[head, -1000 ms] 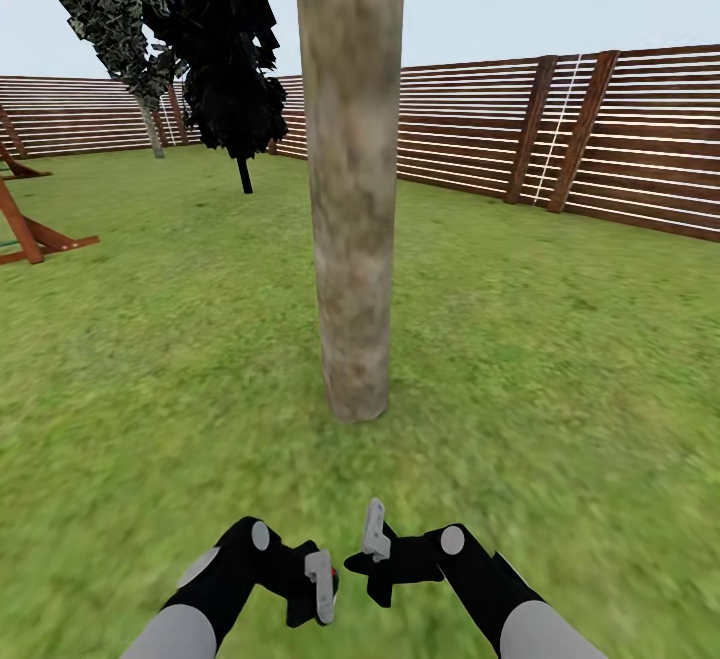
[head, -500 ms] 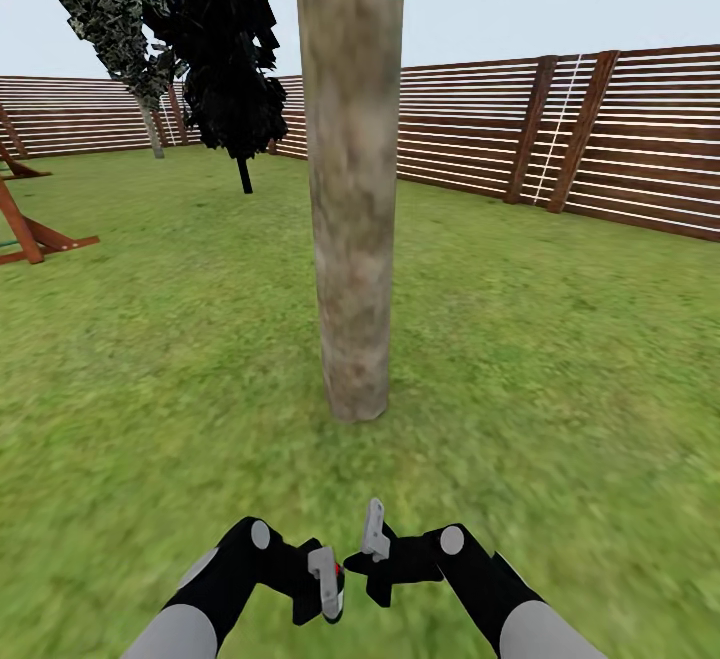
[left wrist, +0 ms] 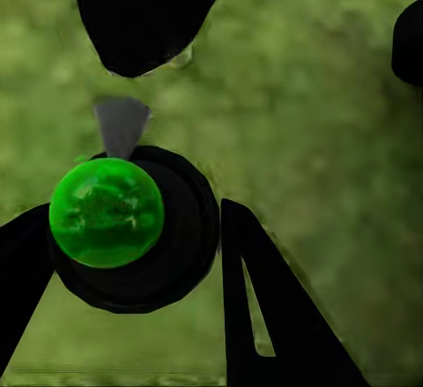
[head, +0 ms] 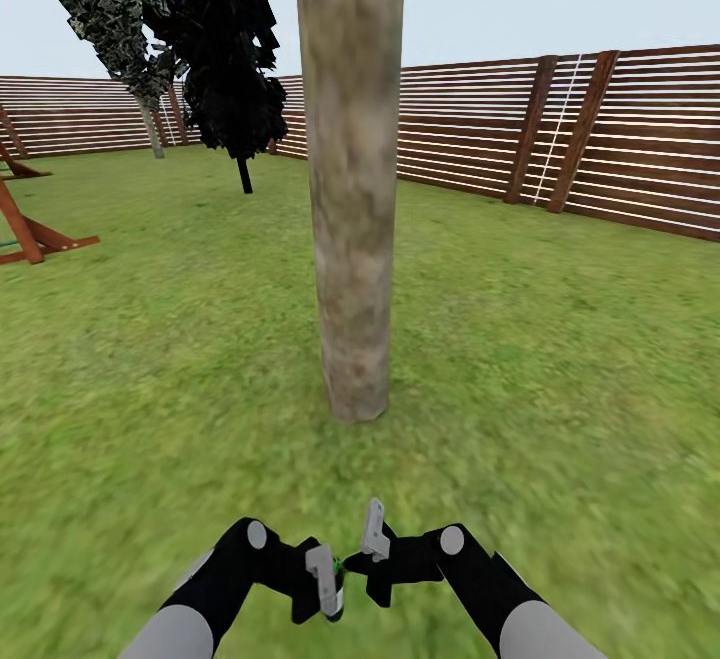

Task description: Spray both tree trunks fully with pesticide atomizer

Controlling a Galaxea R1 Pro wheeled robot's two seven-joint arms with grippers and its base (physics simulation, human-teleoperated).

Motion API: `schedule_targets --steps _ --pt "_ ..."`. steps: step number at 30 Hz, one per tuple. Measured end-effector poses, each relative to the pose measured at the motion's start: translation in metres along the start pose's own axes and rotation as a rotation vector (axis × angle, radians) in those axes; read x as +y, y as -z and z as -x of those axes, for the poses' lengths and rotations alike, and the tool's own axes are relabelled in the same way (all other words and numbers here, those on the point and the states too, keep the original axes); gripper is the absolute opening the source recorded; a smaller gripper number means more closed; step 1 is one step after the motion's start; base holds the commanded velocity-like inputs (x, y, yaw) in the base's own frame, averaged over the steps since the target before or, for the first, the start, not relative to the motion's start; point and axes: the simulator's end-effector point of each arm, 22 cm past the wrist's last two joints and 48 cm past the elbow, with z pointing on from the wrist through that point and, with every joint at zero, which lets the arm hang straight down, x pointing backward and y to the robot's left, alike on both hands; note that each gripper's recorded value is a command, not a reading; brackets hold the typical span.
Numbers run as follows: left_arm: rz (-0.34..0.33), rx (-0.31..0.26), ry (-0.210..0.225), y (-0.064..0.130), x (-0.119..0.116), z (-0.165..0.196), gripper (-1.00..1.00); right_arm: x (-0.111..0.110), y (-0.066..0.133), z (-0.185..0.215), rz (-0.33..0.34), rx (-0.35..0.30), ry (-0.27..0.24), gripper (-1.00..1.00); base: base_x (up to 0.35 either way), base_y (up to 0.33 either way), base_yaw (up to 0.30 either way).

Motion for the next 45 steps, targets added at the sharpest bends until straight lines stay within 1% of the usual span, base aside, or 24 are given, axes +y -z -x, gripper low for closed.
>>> schedule_targets --steps 4,9,10,11,12,13,15,16,17,18,19,20,21,23,24,25,26,28,30,32,34,39,42,45 --pt "0.032 0.087 0.016 0.024 0.015 -0.054 -1.0 0.0 0.0 0.0 0.001 0.001 -0.001 -1.0 0.0 0.0 0.0" --pt "0.077 0.194 0.051 0.067 0.032 -0.127 -1.0 0.0 0.0 -0.001 0.0 0.002 -0.001 -1.0 0.0 0.0 0.0" --pt "0.085 0.213 0.056 0.076 0.035 -0.139 -1.0 0.0 0.001 -0.002 -0.001 0.003 -0.001 1.0 0.0 0.0 0.0" --pt "0.096 0.237 0.062 0.087 0.038 -0.154 -1.0 0.0 0.001 -0.002 -0.001 0.003 -0.001 1.0 0.0 0.0 0.0" --pt "0.116 0.275 0.075 0.107 0.044 -0.178 -1.0 0.0 0.001 -0.003 -0.001 0.005 -0.001 1.0 0.0 0.0 0.0" --pt "0.156 0.322 0.097 0.137 0.054 -0.21 -1.0 -0.001 0.002 -0.005 -0.004 0.008 -0.002 1.0 0.0 0.0 0.0" --pt "0.225 0.327 0.122 0.152 0.068 -0.223 -1.0 -0.005 0.004 -0.008 -0.019 0.01 -0.008 1.0 0.0 0.0 0.0" --pt "0.294 0.313 0.148 0.159 0.081 -0.226 -1.0 -0.015 0.006 -0.01 -0.062 0.012 -0.011 1.0 0.0 0.0 0.0" --pt "0.387 0.281 0.212 0.163 0.093 -0.234 -1.0 -0.039 0.015 -0.021 -0.168 0.028 -0.018 1.0 0.0 0.0 0.0" --pt "0.436 0.252 0.281 0.16 0.094 -0.243 -1.0 -0.061 0.028 -0.038 -0.262 0.053 -0.026 1.0 0.0 0.0 0.0" --pt "0.465 0.215 0.354 0.15 0.09 -0.247 -1.0 -0.077 0.041 -0.056 -0.342 0.082 -0.04 1.0 0.0 0.0 0.0" --pt "0.484 0.189 0.399 0.143 0.088 -0.247 -1.0 -0.084 0.048 -0.068 -0.385 0.098 -0.056 1.0 0.0 0.0 0.0" --pt "0.51 0.164 0.438 0.137 0.089 -0.246 -1.0 -0.089 0.054 -0.082 -0.43 0.111 -0.089 1.0 0.0 0.0 0.0" --pt "0.57 0.118 0.502 0.125 0.093 -0.238 -1.0 -0.095 0.067 -0.108 -0.531 0.112 -0.186 1.0 0.0 0.0 0.0" --pt "0.62 0.089 0.54 0.117 0.099 -0.23 -1.0 -0.098 0.076 -0.124 -0.612 0.091 -0.256 1.0 0.0 0.0 0.0" --pt "0.674 0.063 0.575 0.112 0.106 -0.222 -1.0 -0.1 0.086 -0.138 -0.69 0.07 -0.305 1.0 0.0 0.0 0.0" --pt "0.704 0.044 0.599 0.109 0.11 -0.217 -1.0 -0.101 0.094 -0.147 -0.741 0.062 -0.33 1.0 0.0 0.0 0.0" --pt "0.762 -0.025 0.681 0.098 0.117 -0.197 -1.0 -0.11 0.133 -0.18 -0.919 0.062 -0.396 1.0 0.0 0.0 0.0" --pt "0.769 -0.052 0.744 0.087 0.115 -0.186 -1.0 -0.109 0.169 -0.21 -1.047 0.063 -0.462 1.0 0.0 0.0 0.0" --pt "0.767 -0.058 0.806 0.082 0.113 -0.184 -1.0 -0.095 0.22 -0.258 -1.183 0.088 -0.57 1.0 0.0 0.0 0.0" --pt "0.772 -0.081 0.841 0.082 0.113 -0.182 -1.0 -0.082 0.237 -0.276 -1.233 0.086 -0.615 1.0 0.015 0.0 0.0" --pt "0.78 -0.089 0.863 0.083 0.113 -0.183 -1.0 -0.073 0.243 -0.283 -1.272 0.069 -0.646 1.0 0.248 0.0 0.0" --pt "0.785 -0.069 0.882 0.085 0.116 -0.185 -1.0 -0.073 0.254 -0.289 -1.327 0.054 -0.7 1.0 0.333 0.0 0.0" --pt "0.749 -0.024 0.919 0.073 0.106 -0.184 -1.0 -0.073 0.265 -0.296 -1.385 0.031 -0.767 1.0 0.335 -0.016 -0.06"
